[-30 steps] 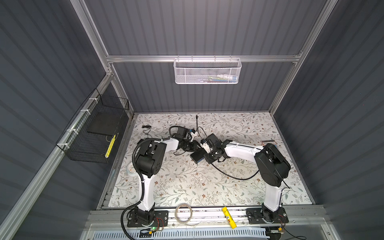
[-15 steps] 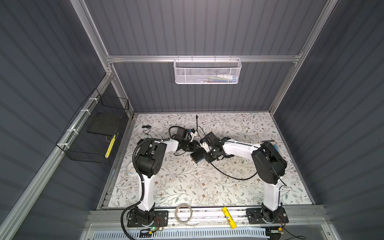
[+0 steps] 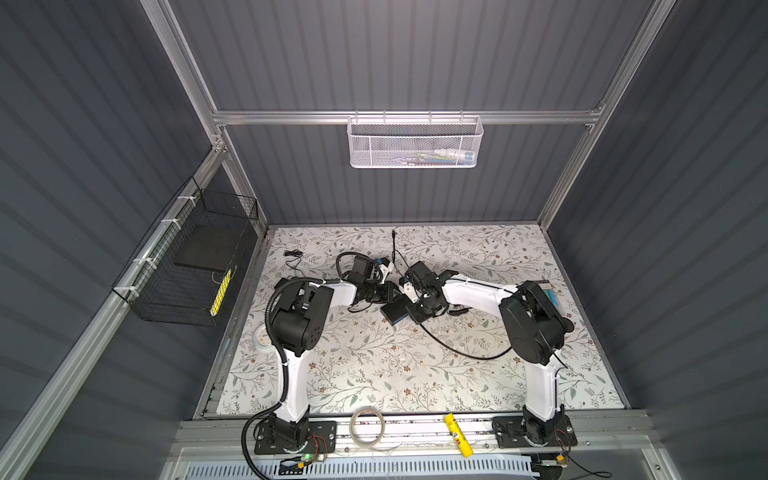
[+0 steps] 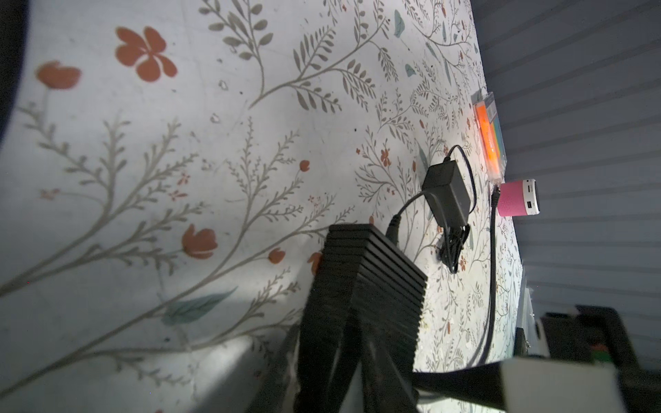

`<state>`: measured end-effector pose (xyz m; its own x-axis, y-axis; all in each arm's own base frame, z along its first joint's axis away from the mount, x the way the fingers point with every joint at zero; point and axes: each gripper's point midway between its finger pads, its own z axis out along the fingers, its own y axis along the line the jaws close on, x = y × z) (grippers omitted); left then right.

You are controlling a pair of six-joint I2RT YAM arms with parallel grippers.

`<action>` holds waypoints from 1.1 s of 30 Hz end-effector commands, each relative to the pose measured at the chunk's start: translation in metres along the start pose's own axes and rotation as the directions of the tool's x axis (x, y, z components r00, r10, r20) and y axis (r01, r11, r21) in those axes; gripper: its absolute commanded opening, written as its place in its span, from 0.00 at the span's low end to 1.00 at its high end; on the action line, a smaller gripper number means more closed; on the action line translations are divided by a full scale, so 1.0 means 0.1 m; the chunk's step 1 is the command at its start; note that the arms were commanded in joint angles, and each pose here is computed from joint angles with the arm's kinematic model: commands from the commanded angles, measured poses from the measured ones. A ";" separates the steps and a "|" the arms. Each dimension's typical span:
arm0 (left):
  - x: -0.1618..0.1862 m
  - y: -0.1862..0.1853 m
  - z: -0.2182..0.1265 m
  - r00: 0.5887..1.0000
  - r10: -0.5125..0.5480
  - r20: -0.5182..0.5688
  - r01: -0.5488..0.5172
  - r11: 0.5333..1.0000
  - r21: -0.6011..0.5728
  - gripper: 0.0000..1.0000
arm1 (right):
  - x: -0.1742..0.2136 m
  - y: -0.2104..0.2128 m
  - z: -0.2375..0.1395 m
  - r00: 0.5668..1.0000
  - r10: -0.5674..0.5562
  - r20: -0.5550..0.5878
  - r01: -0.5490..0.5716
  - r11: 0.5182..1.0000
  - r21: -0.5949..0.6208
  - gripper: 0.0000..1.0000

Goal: Insert the plug into the switch port

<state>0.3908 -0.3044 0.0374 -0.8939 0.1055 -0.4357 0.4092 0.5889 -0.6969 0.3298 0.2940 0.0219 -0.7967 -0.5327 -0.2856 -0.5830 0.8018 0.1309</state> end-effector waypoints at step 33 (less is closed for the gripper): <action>0.96 -0.07 0.30 0.959 -0.147 -0.243 0.152 0.988 0.000 0.26 | -1.01 -0.08 -0.24 0.945 -0.053 0.323 0.051 0.999 0.016 0.00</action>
<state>0.3956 -0.3106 0.0386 -0.8764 0.0611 -0.4777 0.4171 0.5921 -0.6895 0.3360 0.2913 0.0244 -0.7957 -0.5468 -0.2604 -0.5905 0.7960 0.1329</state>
